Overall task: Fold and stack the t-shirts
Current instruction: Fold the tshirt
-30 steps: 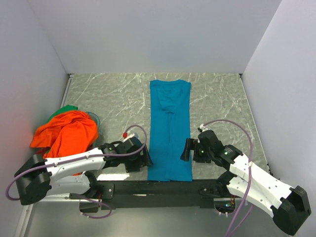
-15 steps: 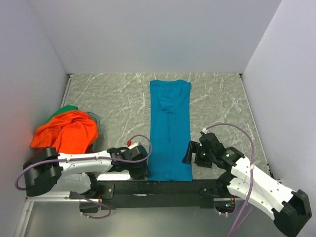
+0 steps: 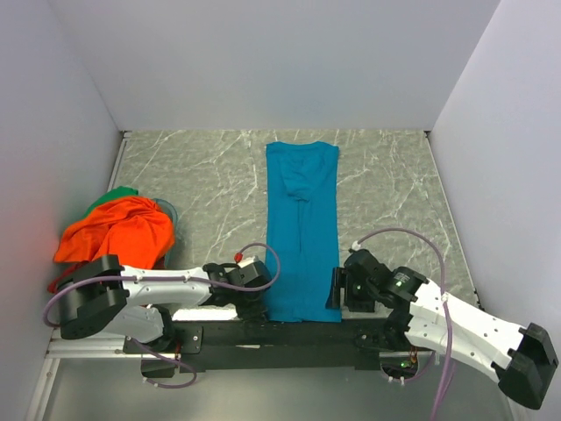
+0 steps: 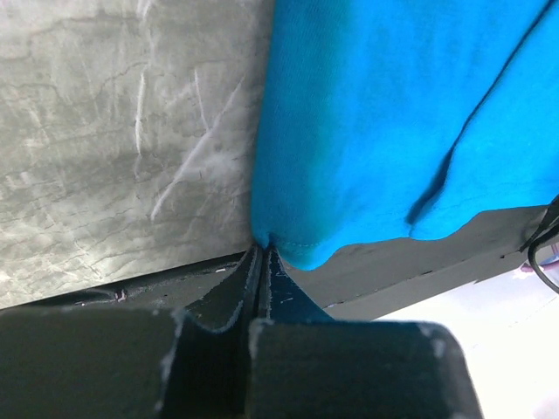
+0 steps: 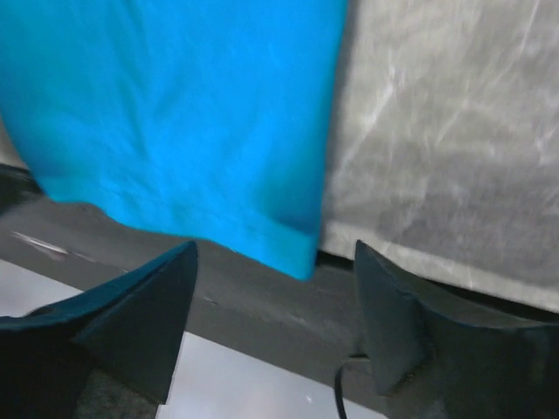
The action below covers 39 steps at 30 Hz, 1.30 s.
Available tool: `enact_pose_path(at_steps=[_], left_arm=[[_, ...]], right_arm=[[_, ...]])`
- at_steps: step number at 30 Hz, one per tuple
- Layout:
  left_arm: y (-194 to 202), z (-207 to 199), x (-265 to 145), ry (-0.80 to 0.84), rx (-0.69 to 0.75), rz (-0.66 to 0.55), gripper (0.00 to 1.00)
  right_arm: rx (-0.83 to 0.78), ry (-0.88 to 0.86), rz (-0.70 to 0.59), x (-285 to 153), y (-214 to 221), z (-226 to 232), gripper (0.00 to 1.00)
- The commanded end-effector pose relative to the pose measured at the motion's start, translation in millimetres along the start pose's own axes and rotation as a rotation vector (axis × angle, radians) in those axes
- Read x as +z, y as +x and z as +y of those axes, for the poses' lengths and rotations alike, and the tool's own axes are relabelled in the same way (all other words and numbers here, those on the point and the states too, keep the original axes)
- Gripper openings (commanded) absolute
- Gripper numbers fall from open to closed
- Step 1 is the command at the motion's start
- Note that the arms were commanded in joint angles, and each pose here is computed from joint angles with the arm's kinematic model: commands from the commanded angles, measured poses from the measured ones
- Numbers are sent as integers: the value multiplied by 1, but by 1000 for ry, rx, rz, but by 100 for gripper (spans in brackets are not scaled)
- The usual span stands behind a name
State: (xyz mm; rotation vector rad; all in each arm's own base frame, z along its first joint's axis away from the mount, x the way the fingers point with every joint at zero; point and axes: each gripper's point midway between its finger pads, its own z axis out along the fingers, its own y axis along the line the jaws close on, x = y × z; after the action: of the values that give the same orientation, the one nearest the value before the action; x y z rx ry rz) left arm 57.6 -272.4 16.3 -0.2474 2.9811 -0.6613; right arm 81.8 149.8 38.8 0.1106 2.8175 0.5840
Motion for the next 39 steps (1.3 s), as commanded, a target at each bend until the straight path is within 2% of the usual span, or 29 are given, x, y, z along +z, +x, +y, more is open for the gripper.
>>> enact_pose_path(at_steps=[1,3,11,14,16,17,19,22,23,25,26,29,32,36,39], left_arm=[[2,4,-4,-37,6,-6,1],[1,7,-6,-42,-2,-11,1],[0,4,-13,1,-29,-38,1],[2,4,-12,-3,-28,-38,1],[2,2,-13,4,-31,-38,1],[2,2,-14,6,-33,-39,1],[4,3,-14,8,-38,-36,1],[5,5,-14,5,-47,-35,1],[6,8,-14,-5,-46,-32,1],[8,9,-17,-5,-53,-30,1],[9,10,-19,-5,-53,-28,1],[14,9,-24,13,-49,-23,1],[14,4,-28,36,-35,-49,1],[6,-8,-34,64,-2,-93,1],[-15,-18,-44,52,16,-184,1]], right_arm=[[7,98,14,0,8,-14,76],[-2,107,27,1,12,-16,70],[-6,-14,118,11,35,6,60],[4,0,138,14,41,1,50],[10,14,148,15,43,-2,47],[7,19,153,15,45,-4,39],[13,26,155,16,47,-6,35],[21,42,155,16,48,-10,18],[21,46,140,15,45,-10,8],[24,80,136,12,46,-18,5],[22,87,131,10,45,-19,1],[13,62,155,9,51,-18,0],[2,-39,165,4,51,1,0],[-39,-108,58,-7,24,26,0],[-70,-65,-43,-11,-4,34,0]])
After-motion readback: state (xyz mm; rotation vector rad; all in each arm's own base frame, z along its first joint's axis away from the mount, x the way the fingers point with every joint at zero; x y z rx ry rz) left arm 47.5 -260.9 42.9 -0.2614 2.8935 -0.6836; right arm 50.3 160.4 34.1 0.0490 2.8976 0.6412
